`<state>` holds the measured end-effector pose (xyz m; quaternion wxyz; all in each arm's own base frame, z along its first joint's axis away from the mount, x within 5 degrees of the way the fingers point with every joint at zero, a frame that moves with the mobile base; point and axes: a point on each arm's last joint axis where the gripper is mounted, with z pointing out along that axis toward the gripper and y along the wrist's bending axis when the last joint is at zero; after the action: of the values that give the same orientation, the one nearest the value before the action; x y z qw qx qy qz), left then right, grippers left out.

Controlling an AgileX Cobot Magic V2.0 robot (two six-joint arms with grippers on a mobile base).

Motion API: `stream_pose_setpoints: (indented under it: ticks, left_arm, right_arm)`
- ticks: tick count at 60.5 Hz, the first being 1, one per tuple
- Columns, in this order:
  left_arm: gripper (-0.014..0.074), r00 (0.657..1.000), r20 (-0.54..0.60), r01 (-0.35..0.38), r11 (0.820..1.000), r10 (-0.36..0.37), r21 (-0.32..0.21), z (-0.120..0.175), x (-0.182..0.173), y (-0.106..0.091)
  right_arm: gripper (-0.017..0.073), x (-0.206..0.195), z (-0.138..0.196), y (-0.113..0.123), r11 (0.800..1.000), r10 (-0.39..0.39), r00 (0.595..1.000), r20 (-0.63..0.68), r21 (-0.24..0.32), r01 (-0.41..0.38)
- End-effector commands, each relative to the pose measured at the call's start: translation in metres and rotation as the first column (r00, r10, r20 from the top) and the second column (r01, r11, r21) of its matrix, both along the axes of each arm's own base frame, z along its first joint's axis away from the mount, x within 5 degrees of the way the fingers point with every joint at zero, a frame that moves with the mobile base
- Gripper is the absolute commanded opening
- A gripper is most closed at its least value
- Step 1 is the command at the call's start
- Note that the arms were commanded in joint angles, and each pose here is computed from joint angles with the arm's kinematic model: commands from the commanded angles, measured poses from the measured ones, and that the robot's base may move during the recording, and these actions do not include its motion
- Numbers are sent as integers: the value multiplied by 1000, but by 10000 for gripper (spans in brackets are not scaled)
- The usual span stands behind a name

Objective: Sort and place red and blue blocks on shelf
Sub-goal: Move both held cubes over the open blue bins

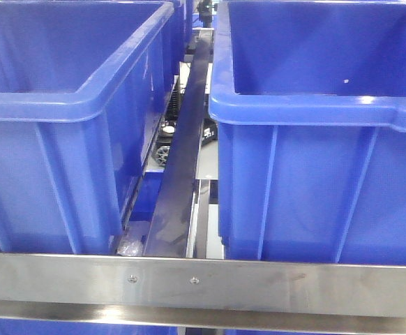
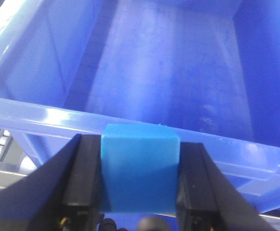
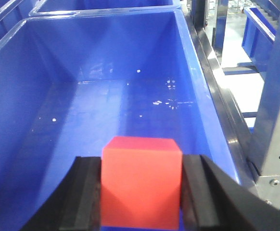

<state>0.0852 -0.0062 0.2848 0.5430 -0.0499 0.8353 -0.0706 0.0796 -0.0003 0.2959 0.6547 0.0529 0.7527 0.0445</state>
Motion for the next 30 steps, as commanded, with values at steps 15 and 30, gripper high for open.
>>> stream_pose_setpoints:
  ticks: [15,30]
  left_arm:
    - [124,996,92,11,1000,-10,-9,15,4,-1]
    - [124,996,92,11,1000,-10,-9,15,4,-1]
  right_arm:
    - [57,1,19,0,1000,-3,993,119,-11,5]
    - [57,1,19,0,1000,-3,993,119,-11,5]
